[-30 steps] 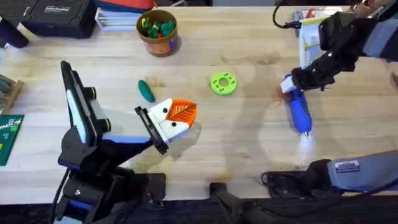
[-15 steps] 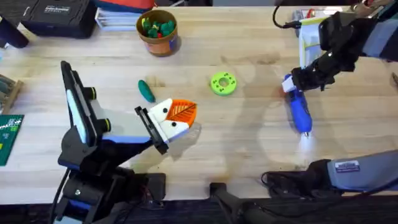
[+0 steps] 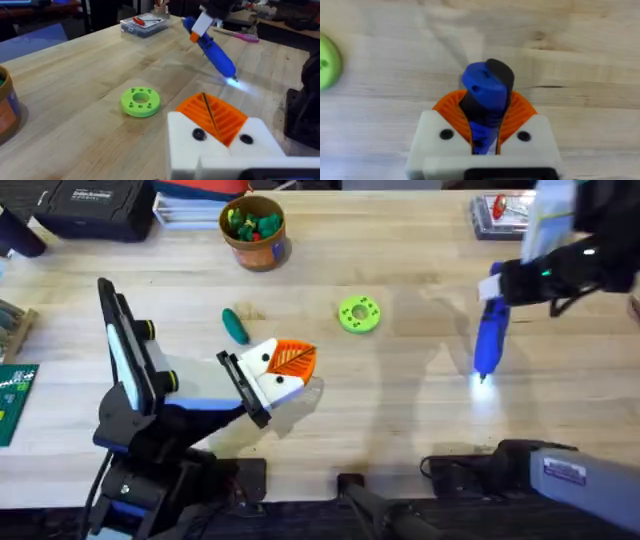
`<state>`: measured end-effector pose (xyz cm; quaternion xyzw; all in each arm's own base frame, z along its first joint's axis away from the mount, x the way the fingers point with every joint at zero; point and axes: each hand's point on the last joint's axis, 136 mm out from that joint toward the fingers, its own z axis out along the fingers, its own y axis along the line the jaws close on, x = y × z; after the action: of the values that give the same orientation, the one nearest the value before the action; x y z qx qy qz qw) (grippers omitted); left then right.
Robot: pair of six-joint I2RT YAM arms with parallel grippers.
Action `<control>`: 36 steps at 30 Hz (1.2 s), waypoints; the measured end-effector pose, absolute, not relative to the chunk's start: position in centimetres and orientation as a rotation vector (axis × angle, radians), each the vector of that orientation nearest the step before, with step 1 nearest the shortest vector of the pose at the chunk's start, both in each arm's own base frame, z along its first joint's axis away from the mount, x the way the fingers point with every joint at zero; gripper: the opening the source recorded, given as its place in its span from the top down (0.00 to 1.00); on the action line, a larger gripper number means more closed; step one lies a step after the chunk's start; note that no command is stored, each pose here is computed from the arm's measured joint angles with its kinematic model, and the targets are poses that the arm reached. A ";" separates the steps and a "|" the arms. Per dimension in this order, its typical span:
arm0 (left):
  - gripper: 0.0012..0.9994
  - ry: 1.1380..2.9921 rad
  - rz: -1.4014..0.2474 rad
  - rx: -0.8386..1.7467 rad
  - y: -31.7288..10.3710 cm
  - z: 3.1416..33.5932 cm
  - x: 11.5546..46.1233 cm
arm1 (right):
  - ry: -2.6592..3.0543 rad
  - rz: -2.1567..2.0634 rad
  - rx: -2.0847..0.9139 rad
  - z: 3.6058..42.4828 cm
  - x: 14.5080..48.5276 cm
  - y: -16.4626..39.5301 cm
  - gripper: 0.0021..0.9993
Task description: Pick up the gripper from the table and insert it into the empty holder that is missing its gripper. Then pick up a screw, insert it into the mounting hole, and use the screwdriver to tighten it. Finally, clean up the table by picking up the vegetable and placing it into the bucket.
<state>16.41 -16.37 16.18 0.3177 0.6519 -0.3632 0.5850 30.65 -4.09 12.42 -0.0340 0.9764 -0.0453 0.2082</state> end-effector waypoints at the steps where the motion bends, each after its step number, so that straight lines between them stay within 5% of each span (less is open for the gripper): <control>1: 0.99 1.521 -0.847 0.741 -16.4 16.2 16.4 | 2.682 -0.128 -0.072 13.5 30.6 -4.1 0.81; 13: 0.99 1.521 -0.847 0.741 -16.4 16.2 16.4 | 2.264 0.001 0.017 22.5 28.2 0.3 0.83; 36: 0.99 1.521 -0.847 0.741 -16.4 16.2 16.4 | 1.491 0.617 -0.477 34.7 28.0 24.0 0.85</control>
<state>16.41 -16.37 16.18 0.3177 0.6519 -0.3632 0.5850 28.00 23.95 34.72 -0.2113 0.6605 0.2735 0.6666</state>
